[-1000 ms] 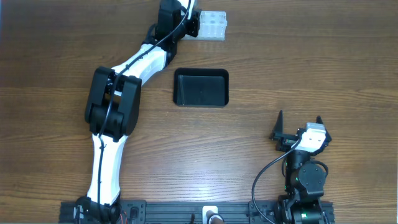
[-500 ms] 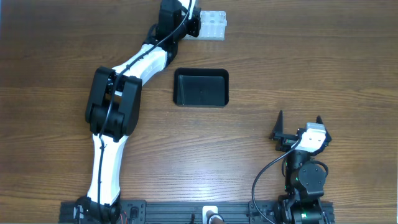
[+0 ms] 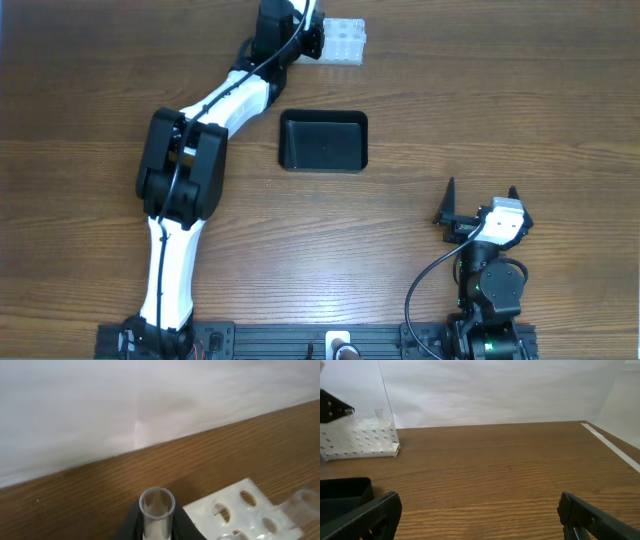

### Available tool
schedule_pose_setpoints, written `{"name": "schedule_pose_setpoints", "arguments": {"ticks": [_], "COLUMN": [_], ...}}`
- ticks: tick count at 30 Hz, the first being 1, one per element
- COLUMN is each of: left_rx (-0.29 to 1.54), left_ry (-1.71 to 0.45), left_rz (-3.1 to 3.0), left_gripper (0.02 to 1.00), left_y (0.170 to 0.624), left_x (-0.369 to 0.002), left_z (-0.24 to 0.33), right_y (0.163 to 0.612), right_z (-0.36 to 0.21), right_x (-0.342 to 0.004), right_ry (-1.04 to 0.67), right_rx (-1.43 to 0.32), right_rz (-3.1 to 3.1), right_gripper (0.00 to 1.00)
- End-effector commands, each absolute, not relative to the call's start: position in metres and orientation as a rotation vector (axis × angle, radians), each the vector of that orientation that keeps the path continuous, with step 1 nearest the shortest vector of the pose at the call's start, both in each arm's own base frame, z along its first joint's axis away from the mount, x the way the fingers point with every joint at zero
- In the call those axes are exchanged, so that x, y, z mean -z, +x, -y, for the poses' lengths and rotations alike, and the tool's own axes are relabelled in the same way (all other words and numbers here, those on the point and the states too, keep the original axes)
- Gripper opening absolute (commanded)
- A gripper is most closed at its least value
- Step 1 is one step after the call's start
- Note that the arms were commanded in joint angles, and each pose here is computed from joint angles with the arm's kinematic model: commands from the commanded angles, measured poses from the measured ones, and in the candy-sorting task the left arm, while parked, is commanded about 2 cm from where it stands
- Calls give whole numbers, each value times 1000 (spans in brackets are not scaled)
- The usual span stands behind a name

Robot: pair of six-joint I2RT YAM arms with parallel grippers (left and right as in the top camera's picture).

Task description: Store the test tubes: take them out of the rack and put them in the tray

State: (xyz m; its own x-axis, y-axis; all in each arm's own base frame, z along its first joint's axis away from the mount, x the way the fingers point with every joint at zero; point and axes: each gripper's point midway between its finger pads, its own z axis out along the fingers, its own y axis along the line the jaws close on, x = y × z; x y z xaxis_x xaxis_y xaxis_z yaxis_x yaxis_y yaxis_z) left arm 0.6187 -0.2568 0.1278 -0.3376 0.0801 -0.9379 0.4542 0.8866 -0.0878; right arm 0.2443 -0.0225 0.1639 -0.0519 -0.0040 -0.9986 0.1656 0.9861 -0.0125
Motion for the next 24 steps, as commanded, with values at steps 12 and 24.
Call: {"name": "schedule_pose_setpoints", "arguments": {"ticks": [12,24], "left_rx": [378,129], "left_ry": [384,99], "left_rz": [-1803,-2429], "left_gripper": [40,42], "left_y": [546,460], "left_x": [-324,-159], "left_z": [235,227], "right_y": [244,244], "right_z": [25,25], "right_x": [-163,-163], "right_ry": [137,137], "right_rx": [147,147], "right_rz": [-1615,-1615], "right_gripper": [991,993]}}
